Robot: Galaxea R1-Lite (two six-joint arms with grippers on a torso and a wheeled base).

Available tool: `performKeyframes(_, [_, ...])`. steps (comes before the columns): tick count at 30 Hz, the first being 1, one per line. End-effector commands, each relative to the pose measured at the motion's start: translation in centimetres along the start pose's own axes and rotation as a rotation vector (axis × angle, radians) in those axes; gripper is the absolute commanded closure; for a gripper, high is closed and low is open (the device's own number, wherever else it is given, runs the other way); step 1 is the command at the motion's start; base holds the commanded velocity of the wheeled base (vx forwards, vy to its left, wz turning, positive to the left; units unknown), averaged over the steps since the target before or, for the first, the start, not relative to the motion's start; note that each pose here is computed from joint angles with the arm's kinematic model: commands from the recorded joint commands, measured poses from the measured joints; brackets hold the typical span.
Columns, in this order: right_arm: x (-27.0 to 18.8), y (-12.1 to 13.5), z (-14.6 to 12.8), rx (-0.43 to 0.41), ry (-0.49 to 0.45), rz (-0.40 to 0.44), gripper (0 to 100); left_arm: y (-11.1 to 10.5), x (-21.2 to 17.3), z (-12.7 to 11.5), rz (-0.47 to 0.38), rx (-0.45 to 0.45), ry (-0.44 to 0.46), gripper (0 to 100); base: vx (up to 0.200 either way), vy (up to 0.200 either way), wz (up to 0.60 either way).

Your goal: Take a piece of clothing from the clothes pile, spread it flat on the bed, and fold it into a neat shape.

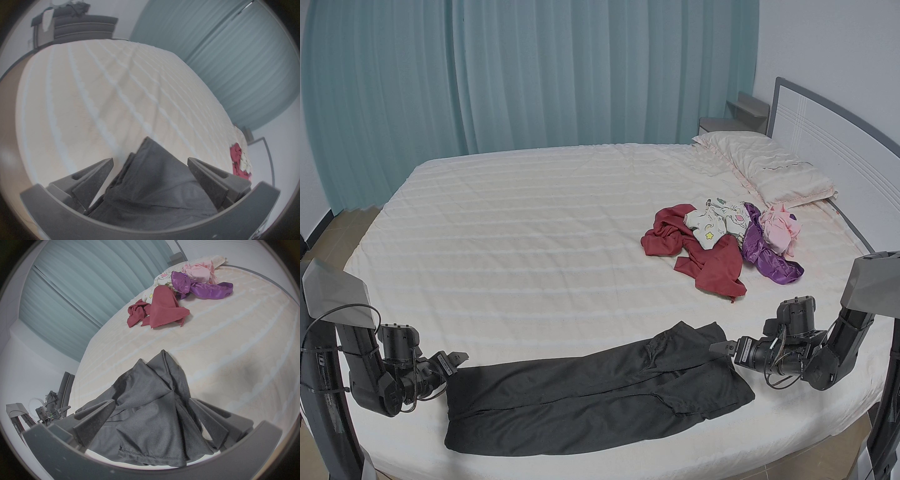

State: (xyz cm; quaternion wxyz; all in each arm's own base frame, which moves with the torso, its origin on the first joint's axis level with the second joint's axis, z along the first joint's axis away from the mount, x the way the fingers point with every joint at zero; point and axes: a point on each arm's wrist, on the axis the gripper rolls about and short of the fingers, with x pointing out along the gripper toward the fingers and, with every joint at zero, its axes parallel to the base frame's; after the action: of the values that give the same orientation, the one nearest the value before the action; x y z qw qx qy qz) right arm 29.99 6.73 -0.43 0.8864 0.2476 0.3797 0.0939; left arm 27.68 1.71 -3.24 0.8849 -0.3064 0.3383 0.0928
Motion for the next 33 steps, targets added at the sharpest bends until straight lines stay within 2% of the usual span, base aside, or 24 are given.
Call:
performKeyframes(1, [0.2, 0.0, -0.3, -0.002, 0.013, -0.001, 0, 0.9, 1.1, -0.7, 0.023, -0.009, 0.025, 0, 0.0, 0.0, 0.0])
performKeyframes(12, [0.2, -0.1, -0.5, 0.0, 0.019, -0.006, 0, 1.0, 1.5, -1.1, 0.026, -0.006, 0.036, 0, 0.0, 0.0, 0.0])
performKeyframes(13, [0.2, -0.1, -0.5, 0.0, 0.019, -0.006, 0, 1.0, 1.6, -1.1, 0.028, -0.005, 0.035, 100, 0.0, 0.0, 0.0])
performKeyframes(22, [0.2, -0.1, -0.5, -0.001, 0.02, -0.006, 0, 1.3, 1.7, -0.7, 0.073, -0.019, -0.006, 100, 0.0, 0.0, 0.0])
performKeyframes(28, [0.2, -0.1, -0.5, 0.0, 0.02, -0.006, 0, 0.9, 2.2, 0.4, 0.069, -0.093, -0.069, 100, 0.0, 0.0, 0.0])
performKeyframes(33, [0.2, -0.1, -0.5, 0.0, 0.019, -0.006, 0, 1.0, 2.4, 0.9, 0.073, -0.107, -0.095, 100, 0.0, 0.0, 0.0])
